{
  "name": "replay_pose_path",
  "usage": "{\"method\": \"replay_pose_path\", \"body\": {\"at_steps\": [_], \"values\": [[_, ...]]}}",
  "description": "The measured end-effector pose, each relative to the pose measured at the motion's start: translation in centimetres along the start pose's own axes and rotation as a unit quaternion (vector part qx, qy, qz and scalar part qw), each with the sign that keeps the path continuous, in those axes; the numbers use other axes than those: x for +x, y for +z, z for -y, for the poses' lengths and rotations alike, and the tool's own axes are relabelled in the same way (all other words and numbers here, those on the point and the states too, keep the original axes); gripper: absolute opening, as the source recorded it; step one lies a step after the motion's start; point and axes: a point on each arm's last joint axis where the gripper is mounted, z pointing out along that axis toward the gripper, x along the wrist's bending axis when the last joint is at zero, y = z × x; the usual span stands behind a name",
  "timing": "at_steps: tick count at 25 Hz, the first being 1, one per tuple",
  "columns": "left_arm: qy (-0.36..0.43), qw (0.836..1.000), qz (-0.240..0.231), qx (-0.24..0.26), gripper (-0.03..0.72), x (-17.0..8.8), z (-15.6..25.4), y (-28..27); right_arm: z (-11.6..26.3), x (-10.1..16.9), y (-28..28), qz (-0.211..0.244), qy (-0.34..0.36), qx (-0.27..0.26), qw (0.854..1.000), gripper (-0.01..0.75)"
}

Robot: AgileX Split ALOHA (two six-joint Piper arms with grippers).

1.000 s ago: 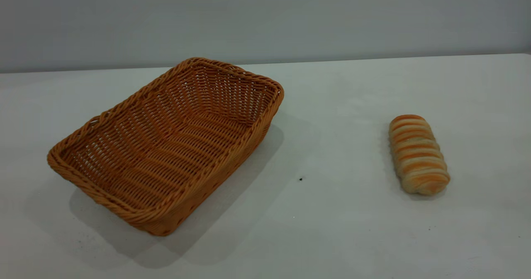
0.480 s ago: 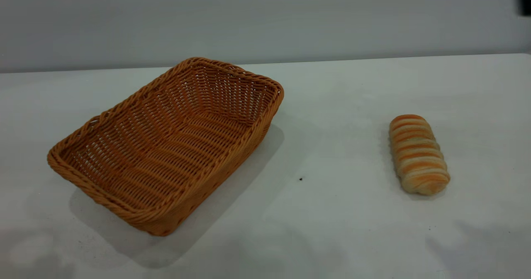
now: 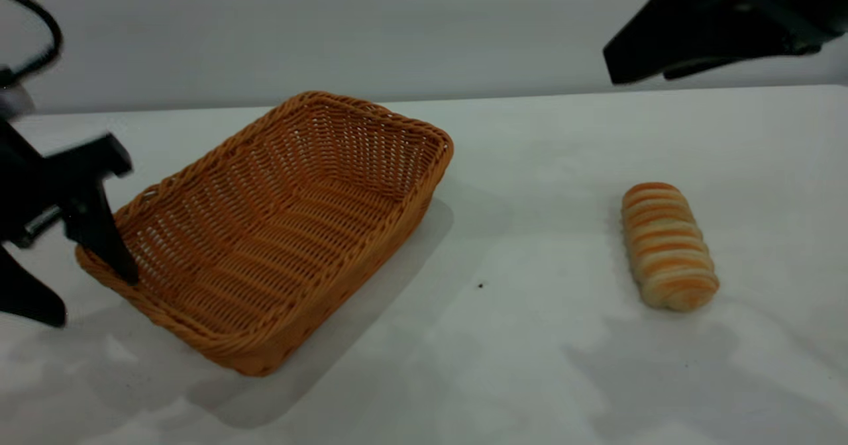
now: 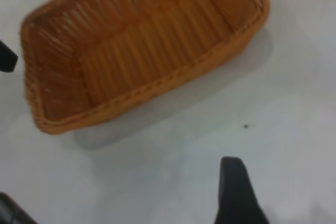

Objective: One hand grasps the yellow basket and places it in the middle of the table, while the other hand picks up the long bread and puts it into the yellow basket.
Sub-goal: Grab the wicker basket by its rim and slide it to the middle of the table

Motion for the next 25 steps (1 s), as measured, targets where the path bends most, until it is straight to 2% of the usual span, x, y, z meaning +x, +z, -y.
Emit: {"method": "replay_pose_path", "body": {"at_steps": [6,12,15,17,21,22,25], "values": [[-0.035,0.999,0.015,-0.024,0.582,-1.2,0.0,2.9,-0.1,-0.2,0.4,0.004,0.001,0.001,1.000,0.503],[-0.048,0.999,0.005,-0.024,0.580,-1.6,0.4,5.2,-0.1,-0.3,0.4,0.008,0.001,-0.002,1.000,0.503],[-0.073,0.997,0.004,-0.039,0.542,-1.8,0.5,6.8,-0.1,-0.3,0.4,0.011,0.002,-0.003,1.000,0.503],[-0.097,0.994,0.006,-0.051,0.469,-1.9,0.6,7.5,-0.1,-0.3,0.4,0.011,0.002,-0.003,1.000,0.503],[-0.146,0.987,0.014,-0.062,0.138,-2.0,0.4,7.7,-0.1,-0.4,0.4,0.014,0.012,-0.005,1.000,0.503],[-0.150,0.986,0.016,-0.067,0.095,-2.0,0.3,7.6,-0.2,-0.5,0.3,0.015,0.022,-0.006,1.000,0.503],[-0.129,0.989,0.021,-0.067,0.100,-2.3,0.3,7.1,-0.1,-1.3,0.3,0.025,0.052,-0.004,0.998,0.503]]}}
